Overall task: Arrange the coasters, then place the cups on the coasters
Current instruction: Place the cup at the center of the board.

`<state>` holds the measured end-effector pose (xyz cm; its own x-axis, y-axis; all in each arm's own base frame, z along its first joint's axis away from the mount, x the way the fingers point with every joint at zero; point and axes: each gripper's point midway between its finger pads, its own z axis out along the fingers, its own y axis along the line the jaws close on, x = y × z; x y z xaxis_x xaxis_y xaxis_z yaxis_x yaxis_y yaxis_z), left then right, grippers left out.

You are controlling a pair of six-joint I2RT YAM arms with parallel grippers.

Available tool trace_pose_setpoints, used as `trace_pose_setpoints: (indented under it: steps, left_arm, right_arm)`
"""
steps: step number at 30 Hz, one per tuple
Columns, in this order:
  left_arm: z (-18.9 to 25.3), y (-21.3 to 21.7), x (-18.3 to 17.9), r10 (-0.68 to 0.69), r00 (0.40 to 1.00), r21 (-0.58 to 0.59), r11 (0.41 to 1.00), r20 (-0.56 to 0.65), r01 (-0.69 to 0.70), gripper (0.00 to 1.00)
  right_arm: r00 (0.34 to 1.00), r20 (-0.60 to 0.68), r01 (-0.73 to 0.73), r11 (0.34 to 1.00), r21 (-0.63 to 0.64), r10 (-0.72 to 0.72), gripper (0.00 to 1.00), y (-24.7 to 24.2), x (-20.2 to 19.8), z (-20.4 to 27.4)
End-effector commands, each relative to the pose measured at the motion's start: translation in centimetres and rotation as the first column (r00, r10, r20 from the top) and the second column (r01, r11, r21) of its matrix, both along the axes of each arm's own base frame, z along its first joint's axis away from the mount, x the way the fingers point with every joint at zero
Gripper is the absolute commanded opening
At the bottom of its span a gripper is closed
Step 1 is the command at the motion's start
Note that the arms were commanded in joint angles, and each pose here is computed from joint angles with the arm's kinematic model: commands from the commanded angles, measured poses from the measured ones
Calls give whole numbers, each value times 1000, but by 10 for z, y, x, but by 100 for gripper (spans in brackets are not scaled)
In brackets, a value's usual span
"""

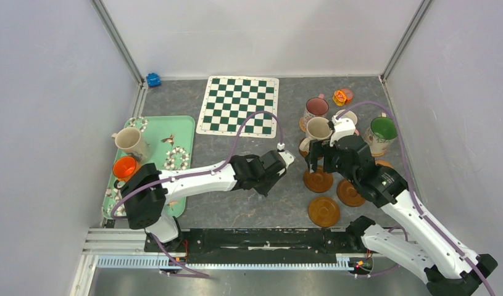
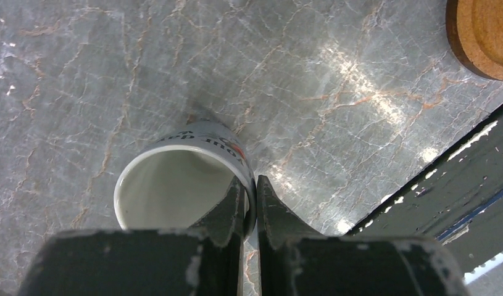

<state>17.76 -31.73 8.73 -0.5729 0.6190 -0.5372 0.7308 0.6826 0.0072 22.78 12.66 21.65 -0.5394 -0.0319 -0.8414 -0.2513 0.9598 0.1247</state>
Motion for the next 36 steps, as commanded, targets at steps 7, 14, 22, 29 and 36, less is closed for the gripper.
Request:
trace_pose_setpoints:
  steps: [7,14,22,29,36]
  left_arm:
    - [37,-33,12,50,996,-145,989,71,-39,43]
    - [74,-25,26,109,987,-191,978,116,-86,61]
    - [124,22,75,258,965,-355,908,54,-223,64]
    - [148,76,99,291,957,-489,835,5,-251,67]
    - [148,131,87,293,943,-397,893,158,-211,68]
  right_arm:
    - [1000,23,16,1000,15,-17,95,0,3,6]
    - [1000,20,-13,999,41,12,87,6,0,13]
    - [991,-24,-126,986,112,129,65,33,-6,5]
    - [965,-127,-209,967,145,228,59,59,-11,-24]
    - [946,-183,-230,953,199,267,53,91,-16,-45]
